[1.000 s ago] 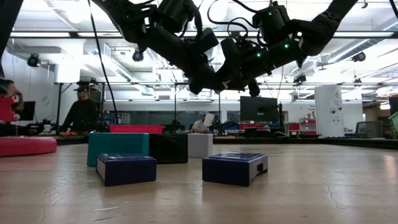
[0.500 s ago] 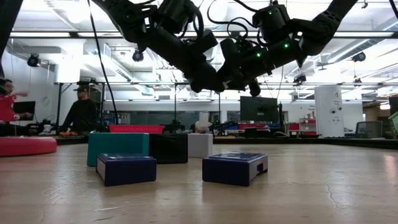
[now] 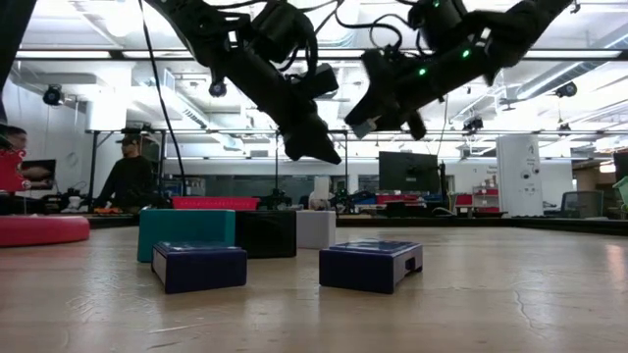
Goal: Pick & Place Office items
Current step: Put the blue charger adapter into the green bin
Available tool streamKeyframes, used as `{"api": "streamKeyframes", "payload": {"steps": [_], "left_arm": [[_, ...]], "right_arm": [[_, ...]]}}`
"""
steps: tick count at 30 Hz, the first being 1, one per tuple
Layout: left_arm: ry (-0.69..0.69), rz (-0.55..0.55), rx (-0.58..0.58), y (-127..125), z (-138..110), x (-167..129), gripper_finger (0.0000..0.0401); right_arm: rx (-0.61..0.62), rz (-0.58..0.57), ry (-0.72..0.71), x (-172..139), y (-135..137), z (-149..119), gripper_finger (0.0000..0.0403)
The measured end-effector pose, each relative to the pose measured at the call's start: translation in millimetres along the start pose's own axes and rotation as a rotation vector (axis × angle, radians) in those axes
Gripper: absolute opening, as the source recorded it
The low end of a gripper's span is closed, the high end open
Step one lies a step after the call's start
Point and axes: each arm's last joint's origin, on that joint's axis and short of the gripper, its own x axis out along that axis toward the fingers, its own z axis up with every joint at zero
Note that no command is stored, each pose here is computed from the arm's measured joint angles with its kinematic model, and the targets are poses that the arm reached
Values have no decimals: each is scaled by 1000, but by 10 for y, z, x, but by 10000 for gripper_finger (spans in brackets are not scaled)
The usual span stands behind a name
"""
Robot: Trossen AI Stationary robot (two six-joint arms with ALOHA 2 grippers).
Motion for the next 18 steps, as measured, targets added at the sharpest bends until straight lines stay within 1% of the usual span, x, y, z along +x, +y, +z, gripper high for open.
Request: {"api": "streamKeyframes", "payload": {"steps": [3, 5, 7, 14, 16, 18], "left_arm": [[5, 10, -3, 3, -1, 0, 263], [6, 9, -3, 2, -3, 0, 262], [5, 10, -3, 2, -2, 0, 261], [4, 14, -4, 5, 1, -2, 260], [4, 14, -2, 4, 1, -2, 260], [0, 17, 2, 8, 7, -4, 260]], "right_arm": [[-12, -28, 69, -143, -10, 62, 137], [-23, -65, 148, -265, -33, 77, 137], [-4, -97, 206, -409, -44, 123, 137], [112, -197, 385, -1004, -33, 314, 137], [146, -194, 444, -1173, 14, 358, 137], [208, -178, 505, -1317, 71, 386, 137]]}}
